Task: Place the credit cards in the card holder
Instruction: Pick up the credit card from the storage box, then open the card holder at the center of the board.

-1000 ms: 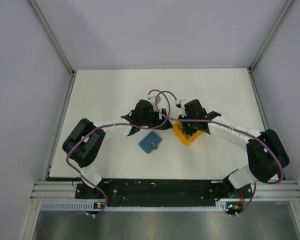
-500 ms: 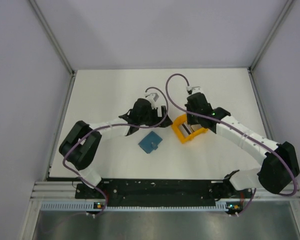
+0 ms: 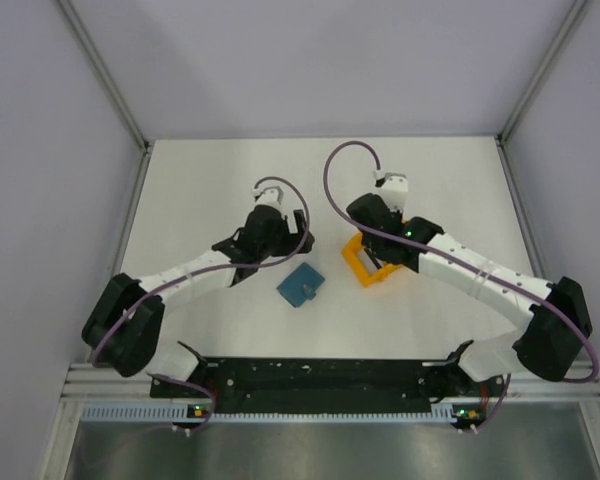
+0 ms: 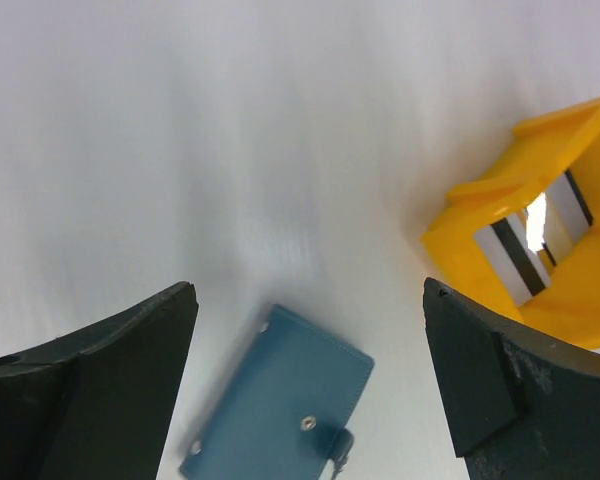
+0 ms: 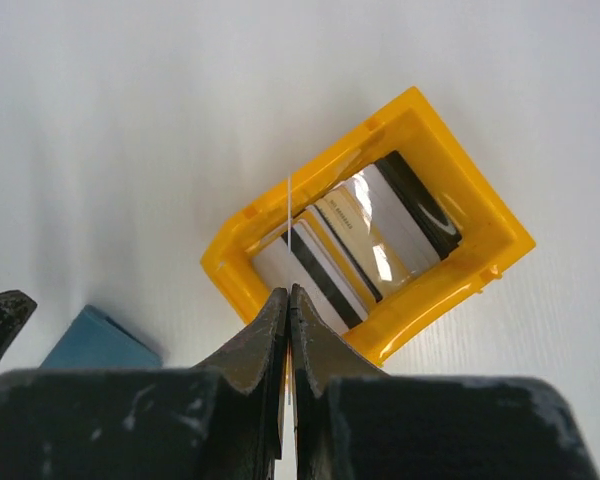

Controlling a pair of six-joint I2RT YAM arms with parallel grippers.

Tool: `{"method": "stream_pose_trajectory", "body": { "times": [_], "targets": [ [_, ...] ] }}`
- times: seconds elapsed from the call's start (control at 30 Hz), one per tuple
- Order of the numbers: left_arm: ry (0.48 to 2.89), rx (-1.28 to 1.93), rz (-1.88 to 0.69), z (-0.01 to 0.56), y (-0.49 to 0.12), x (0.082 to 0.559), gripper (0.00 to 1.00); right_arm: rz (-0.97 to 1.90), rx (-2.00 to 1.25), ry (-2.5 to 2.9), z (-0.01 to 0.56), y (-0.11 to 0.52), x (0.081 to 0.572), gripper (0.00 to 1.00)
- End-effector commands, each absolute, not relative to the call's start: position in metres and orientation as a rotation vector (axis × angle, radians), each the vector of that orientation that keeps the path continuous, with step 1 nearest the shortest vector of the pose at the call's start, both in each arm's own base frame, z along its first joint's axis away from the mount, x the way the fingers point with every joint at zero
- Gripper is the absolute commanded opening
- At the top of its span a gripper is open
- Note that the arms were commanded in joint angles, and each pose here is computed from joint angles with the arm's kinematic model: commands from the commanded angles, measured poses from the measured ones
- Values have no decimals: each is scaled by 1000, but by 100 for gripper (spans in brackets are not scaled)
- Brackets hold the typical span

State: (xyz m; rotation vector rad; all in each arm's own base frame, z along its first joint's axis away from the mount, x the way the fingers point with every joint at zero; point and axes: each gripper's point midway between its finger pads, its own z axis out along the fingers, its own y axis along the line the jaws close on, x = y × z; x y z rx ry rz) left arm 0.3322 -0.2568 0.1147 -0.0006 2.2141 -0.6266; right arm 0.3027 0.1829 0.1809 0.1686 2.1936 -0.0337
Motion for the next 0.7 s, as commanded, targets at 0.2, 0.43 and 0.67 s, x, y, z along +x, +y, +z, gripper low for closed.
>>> {"method": "stream_pose_trajectory", "body": {
  "times": [0.2,0.43,0.67],
  "targets": [
    [2218,-264,-378,99,-145,311,98,640,40,2227,178,284,273,0],
    [2217,-307,-317,99,-118,307,98,825,-1,2261,160,348,252,0],
    [2240,-327,-297,96,-111,304,98,831,12,2315,136,376,239,0]
  ]
}}
